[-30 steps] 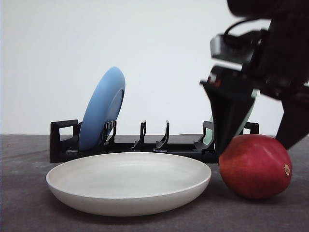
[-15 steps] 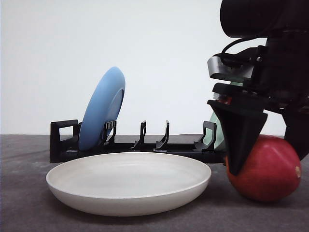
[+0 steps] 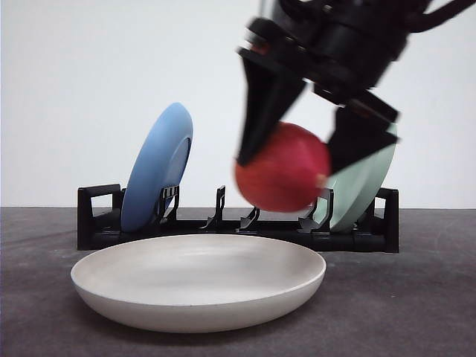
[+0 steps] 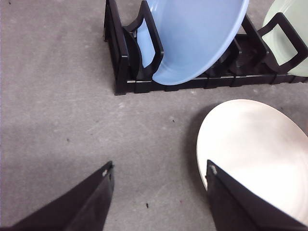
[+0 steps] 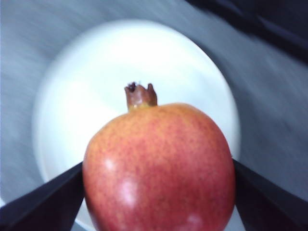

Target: Place pomegranate in white plate

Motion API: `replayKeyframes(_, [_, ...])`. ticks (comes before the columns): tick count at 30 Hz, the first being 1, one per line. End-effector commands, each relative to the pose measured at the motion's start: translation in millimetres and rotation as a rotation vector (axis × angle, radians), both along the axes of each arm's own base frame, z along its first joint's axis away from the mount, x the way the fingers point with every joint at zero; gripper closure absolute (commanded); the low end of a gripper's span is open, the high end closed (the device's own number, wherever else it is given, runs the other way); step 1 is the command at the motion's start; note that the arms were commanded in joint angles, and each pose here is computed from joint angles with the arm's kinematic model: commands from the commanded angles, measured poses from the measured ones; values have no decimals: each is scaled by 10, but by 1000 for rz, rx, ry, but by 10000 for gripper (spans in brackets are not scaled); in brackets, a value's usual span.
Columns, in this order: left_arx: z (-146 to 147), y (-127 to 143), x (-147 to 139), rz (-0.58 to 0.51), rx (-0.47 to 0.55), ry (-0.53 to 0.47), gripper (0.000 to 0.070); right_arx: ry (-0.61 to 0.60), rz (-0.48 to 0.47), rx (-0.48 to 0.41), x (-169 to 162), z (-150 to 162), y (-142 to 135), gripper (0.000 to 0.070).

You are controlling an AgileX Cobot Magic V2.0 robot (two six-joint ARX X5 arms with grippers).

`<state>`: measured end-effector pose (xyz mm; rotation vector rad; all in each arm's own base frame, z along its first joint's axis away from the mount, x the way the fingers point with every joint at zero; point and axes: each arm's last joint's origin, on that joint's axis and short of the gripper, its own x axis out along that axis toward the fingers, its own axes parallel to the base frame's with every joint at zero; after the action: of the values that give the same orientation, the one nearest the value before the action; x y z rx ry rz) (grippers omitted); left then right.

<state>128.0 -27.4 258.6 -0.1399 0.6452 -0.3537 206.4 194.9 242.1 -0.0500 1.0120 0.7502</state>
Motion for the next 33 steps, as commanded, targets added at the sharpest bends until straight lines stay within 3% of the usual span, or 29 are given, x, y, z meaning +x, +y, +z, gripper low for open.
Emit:
replayKeyframes(1, [20,-4,13,-5,-6,-9,345,-27,42,13,9,-13,125,181])
replayKeyframes(10, [20,-4,13,-6,-5,-9,345,-30,101,-36,-12,-311,443,181])
replayKeyframes(21, [20,-4,13,-6,-5,-9,345,5,114,-77,43,-556,539,177])
replayKeyframes(27, [20,-4,13,-5,-5,-9,346,9,114,-77,44,-565,546,0])
replayKeyframes(33, [21,-4,13,-5,-5,-10,345,-60,129,-34,36,-341,502,0])
